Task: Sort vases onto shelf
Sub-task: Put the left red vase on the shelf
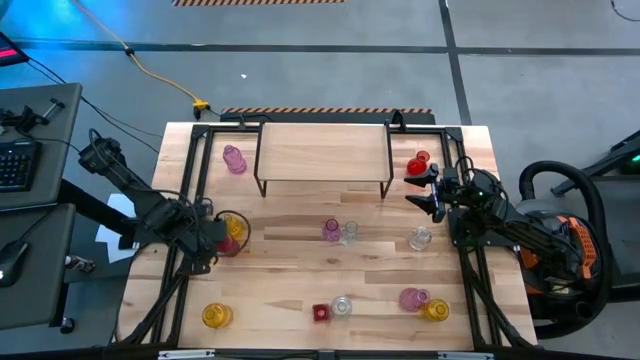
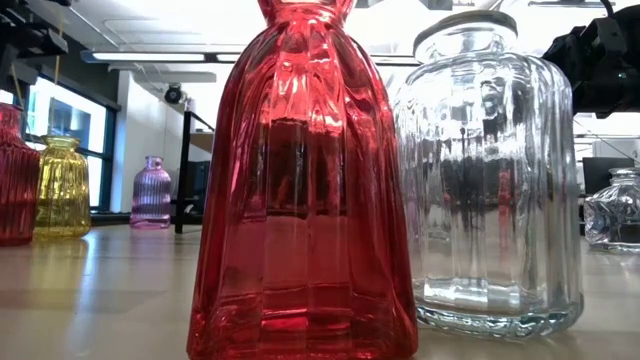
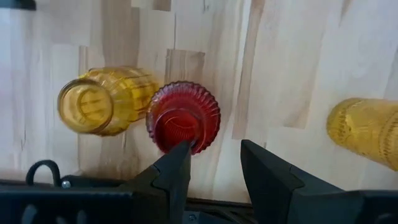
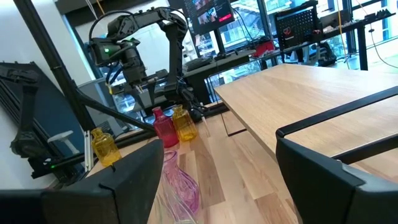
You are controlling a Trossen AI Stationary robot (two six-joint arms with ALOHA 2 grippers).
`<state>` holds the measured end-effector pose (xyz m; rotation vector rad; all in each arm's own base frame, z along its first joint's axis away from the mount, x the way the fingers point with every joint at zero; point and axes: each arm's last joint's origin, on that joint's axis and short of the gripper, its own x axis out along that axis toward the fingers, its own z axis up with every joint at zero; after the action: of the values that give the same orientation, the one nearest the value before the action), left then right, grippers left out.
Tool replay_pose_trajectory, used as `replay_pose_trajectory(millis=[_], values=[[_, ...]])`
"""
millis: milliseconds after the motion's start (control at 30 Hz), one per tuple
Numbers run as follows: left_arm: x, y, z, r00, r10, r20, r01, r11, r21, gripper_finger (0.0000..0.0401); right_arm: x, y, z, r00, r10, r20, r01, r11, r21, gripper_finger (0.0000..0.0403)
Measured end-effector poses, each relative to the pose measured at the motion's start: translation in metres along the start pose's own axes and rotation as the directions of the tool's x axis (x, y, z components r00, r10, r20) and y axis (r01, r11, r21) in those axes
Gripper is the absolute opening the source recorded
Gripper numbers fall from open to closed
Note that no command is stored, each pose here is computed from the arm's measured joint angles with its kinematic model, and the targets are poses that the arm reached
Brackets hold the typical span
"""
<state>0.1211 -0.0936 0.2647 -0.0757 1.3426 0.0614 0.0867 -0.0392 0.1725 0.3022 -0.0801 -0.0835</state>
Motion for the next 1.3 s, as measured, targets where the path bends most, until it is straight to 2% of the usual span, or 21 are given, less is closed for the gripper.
replay_pose_trajectory(millis=[167,500,667,967,1100,1300], values=[[0.004,-0.003,0.003,1.000,0.017,-0.008,-0.016,0.998,0.057,0.0131,0.000,0.000,0.000,1.000,0.000,0.000,0.000,1.000,0.000,0.0302],[0.011,0.003,0.008,0.999,0.046,-0.006,-0.046,0.998,0.038,0.0131,0.000,0.000,0.000,1.000,0.000,0.000,0.000,1.000,0.000,0.0302],[0.024,0.004,0.004,0.999,0.017,-0.032,-0.017,1.000,0.012,0.0131,0.000,0.000,0.000,1.000,0.000,0.001,0.000,1.000,0.000,0.0302],[0.025,0.003,0.006,1.000,0.017,-0.009,-0.017,1.000,0.003,0.0127,0.000,0.000,0.000,1.000,0.000,0.000,0.000,1.000,0.000,0.0302],[0.025,0.002,0.005,1.000,0.020,-0.011,-0.020,1.000,0.006,0.0099,0.000,0.000,0.000,1.000,0.000,0.000,0.000,1.000,0.000,0.0302],[0.025,0.002,0.006,1.000,0.010,-0.013,-0.010,1.000,0.004,0.0024,0.000,0.000,0.000,1.000,0.000,0.000,0.000,1.000,0.000,0.0302]])
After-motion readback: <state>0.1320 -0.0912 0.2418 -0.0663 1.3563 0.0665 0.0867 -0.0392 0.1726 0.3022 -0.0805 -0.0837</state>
